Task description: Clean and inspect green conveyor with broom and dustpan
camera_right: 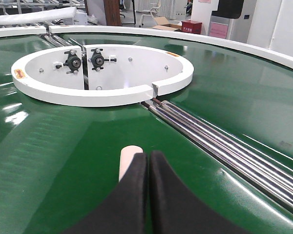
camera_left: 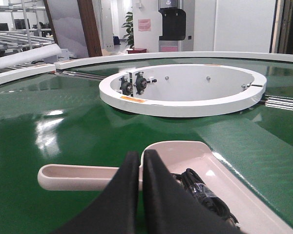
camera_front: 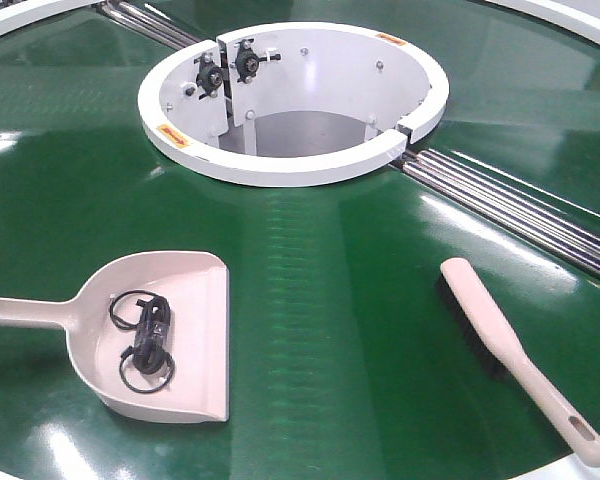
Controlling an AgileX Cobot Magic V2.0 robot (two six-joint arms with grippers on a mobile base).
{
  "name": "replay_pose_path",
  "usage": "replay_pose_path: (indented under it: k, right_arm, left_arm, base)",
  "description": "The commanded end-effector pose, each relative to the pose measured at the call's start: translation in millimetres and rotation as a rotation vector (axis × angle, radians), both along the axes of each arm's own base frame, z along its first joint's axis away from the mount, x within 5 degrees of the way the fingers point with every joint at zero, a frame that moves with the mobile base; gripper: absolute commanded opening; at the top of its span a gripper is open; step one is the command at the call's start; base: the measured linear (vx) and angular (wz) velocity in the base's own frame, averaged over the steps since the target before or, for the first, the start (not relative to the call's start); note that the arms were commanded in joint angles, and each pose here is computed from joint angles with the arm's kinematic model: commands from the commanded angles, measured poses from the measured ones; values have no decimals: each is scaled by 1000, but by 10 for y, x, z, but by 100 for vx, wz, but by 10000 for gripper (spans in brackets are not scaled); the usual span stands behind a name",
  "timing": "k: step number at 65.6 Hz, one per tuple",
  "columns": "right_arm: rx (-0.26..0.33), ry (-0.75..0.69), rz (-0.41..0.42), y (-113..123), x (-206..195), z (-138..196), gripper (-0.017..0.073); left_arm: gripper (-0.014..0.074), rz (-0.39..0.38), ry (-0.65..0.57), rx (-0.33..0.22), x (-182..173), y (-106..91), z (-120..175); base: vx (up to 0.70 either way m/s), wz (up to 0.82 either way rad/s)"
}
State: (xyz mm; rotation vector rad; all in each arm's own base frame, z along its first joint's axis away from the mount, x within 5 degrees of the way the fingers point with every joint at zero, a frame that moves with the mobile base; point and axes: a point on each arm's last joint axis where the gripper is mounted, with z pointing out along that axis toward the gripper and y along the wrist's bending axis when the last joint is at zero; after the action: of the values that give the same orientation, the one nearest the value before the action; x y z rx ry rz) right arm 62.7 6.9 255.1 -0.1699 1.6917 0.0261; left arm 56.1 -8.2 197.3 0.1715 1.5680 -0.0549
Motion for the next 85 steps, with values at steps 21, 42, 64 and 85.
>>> replay_pose_path:
  k: [21,42,64,85]
  right_arm:
    - [4,-92,1,2,7,152,-8]
    - [4,-92,1,2,7,152,-8]
    - [4,-92,1,2,7,152,-8]
    - [-57,-87,-5,-3,24,68,-8]
  left_arm:
    - [-6,3,-60,-30,-7,3,28]
    - [-6,3,-60,-30,-7,3,28]
    - [-6,3,-60,-30,-7,3,28]
    - [-6,3,-60,-30,-7,3,28]
  base:
    - [0,0]
    - [0,0]
    - [0,0]
    - [0,0]
